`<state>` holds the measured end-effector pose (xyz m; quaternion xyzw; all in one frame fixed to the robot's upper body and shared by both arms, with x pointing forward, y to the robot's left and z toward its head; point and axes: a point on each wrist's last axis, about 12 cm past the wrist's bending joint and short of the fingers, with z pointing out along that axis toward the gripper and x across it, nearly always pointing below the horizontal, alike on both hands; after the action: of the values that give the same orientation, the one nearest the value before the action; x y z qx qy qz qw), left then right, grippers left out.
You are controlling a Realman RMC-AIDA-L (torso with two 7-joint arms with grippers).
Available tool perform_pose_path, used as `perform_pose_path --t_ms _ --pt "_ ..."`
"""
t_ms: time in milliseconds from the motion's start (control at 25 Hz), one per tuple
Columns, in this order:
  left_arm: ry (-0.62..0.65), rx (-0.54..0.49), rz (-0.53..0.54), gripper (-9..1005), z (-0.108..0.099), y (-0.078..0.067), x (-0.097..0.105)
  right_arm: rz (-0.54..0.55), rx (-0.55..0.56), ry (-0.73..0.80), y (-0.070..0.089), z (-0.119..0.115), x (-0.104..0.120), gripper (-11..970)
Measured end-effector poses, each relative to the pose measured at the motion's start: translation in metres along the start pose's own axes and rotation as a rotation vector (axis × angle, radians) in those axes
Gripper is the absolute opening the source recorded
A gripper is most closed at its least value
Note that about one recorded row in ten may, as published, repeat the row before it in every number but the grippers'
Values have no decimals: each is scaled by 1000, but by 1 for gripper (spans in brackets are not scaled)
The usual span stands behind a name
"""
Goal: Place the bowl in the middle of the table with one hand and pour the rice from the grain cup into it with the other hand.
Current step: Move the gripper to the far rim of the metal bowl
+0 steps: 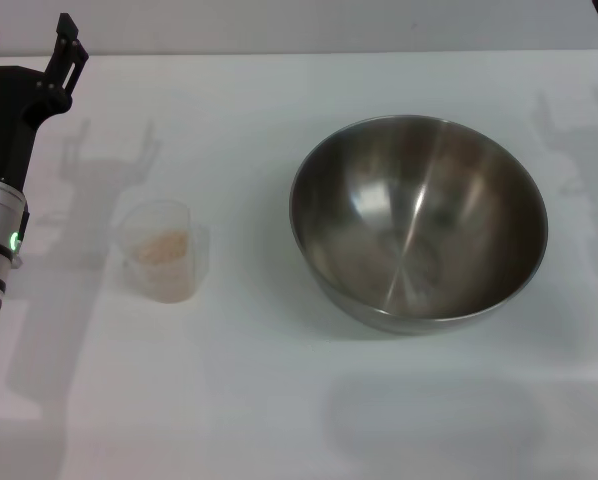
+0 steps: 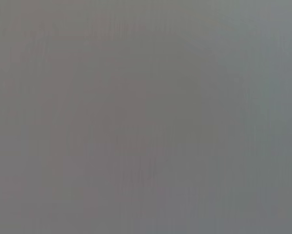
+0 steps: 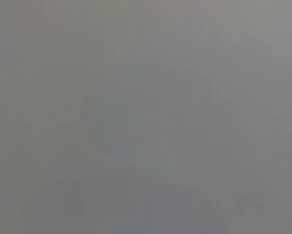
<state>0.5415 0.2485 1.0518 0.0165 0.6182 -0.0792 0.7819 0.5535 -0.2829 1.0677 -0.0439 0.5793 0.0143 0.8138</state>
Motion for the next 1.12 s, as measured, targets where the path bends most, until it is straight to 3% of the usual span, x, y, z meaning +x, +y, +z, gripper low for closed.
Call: perform_pose_path --t_ms 200,680,880,1120 --pt "-1 2 0 870 0 0 0 -33 -8 -36 0 -2 -4 777" --pt "-15 4 4 870 -2 1 -1 -328 -13 -61 3 -5 -6 778" --pt "-13 3 4 870 -3 1 -1 -276 -23 -37 8 3 -5 778" --pt "-10 -2 4 869 -5 2 0 -147 -52 107 33 27 -3 778"
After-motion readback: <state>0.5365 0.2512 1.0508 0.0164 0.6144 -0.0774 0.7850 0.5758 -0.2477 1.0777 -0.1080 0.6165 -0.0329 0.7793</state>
